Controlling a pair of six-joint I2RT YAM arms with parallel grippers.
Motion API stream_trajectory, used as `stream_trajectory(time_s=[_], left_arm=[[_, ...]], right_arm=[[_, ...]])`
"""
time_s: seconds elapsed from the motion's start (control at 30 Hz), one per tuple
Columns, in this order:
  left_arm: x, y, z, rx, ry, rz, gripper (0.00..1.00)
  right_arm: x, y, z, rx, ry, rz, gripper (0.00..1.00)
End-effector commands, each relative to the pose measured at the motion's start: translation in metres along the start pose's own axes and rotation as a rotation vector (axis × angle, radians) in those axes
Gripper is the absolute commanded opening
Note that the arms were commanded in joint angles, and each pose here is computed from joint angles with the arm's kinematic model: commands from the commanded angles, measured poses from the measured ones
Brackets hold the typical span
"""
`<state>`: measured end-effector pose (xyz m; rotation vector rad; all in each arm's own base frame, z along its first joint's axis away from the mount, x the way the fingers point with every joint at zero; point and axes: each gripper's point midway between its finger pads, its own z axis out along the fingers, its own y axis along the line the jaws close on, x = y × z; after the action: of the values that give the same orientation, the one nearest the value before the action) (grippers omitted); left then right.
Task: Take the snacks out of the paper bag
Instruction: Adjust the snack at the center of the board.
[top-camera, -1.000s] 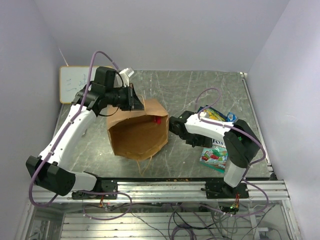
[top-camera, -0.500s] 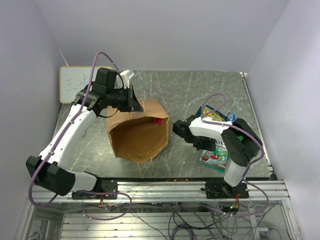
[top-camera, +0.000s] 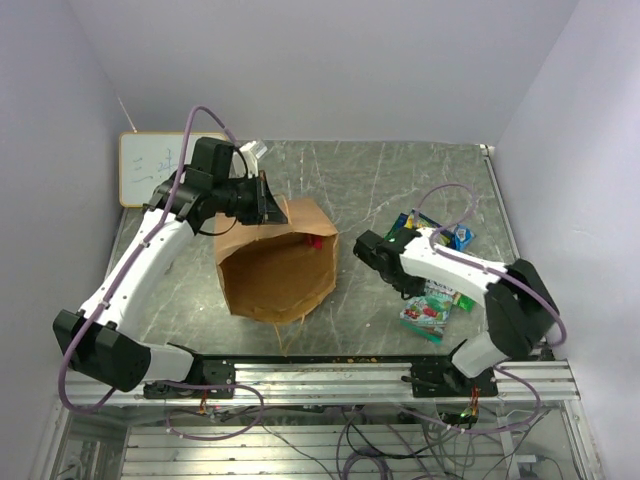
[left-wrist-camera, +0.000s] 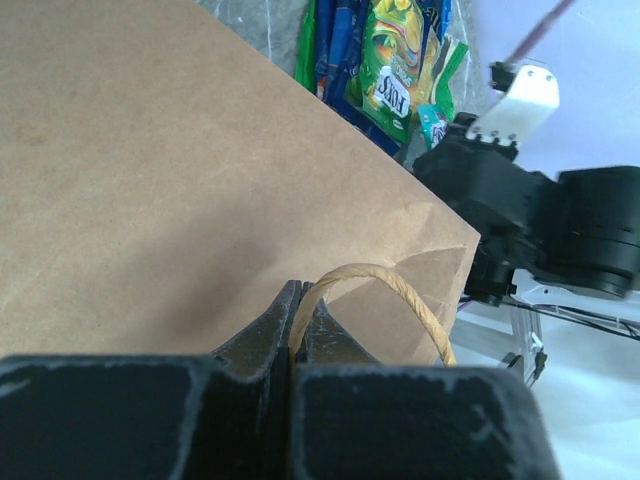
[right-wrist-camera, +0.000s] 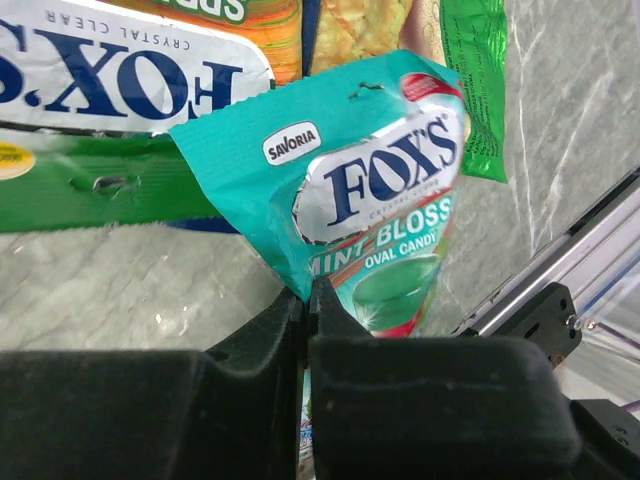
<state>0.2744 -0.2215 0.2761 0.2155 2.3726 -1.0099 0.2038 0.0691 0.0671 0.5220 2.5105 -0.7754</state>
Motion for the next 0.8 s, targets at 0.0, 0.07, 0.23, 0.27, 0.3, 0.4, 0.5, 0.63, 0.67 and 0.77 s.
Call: stream_trajectory(time_s=[0.0,0.07,0.23,0.27,0.3,0.4,0.5,0.63,0.67,0.77], left_arm=[[-0.003,-0.005,0.006,0.044,-0.010,-0.028,0.07],[-0.004,-0.005,0.008,0.053,-0.007,-0.034,0.07],[-0.004,-0.007,0.008,0.055,0.006,-0.039,0.07],[-0.005,-0.008,0.007,0.056,0.009,-0.036,0.07],[-0.005,-0.008,0.007,0.057,0.012,-0.034,0.07],[-0.006,-0.008,0.007,0.054,0.014,-0.023,0.07],[-0.005,-0.007,0.007,0.054,0.020,-0.021,0.07],[-0.005,-0.006,0.008,0.050,0.017,-0.015,0.07],[-0.005,-0.005,0.009,0.051,0.018,-0.014,0.07],[-0.003,-0.004,0.010,0.053,0.021,-0.022,0.07]], right_arm=[[-0.013,-0.012,-0.018,-0.073,-0.017,-0.003,0.00],[-0.026,-0.015,-0.026,-0.115,-0.052,-0.024,0.00],[-0.062,-0.017,-0.024,-0.152,-0.042,0.052,0.00],[-0.070,-0.016,-0.026,-0.160,-0.044,0.072,0.00],[-0.077,-0.015,-0.028,-0.164,-0.048,0.089,0.00],[-0.096,-0.006,-0.031,-0.197,-0.042,0.144,0.00],[-0.109,0.006,-0.031,-0.231,-0.034,0.173,0.00],[-0.129,0.010,-0.018,-0.203,-0.028,0.211,0.00],[-0.134,0.014,-0.014,-0.202,-0.023,0.210,0.00],[-0.149,0.021,-0.005,-0.211,-0.015,0.230,0.00]])
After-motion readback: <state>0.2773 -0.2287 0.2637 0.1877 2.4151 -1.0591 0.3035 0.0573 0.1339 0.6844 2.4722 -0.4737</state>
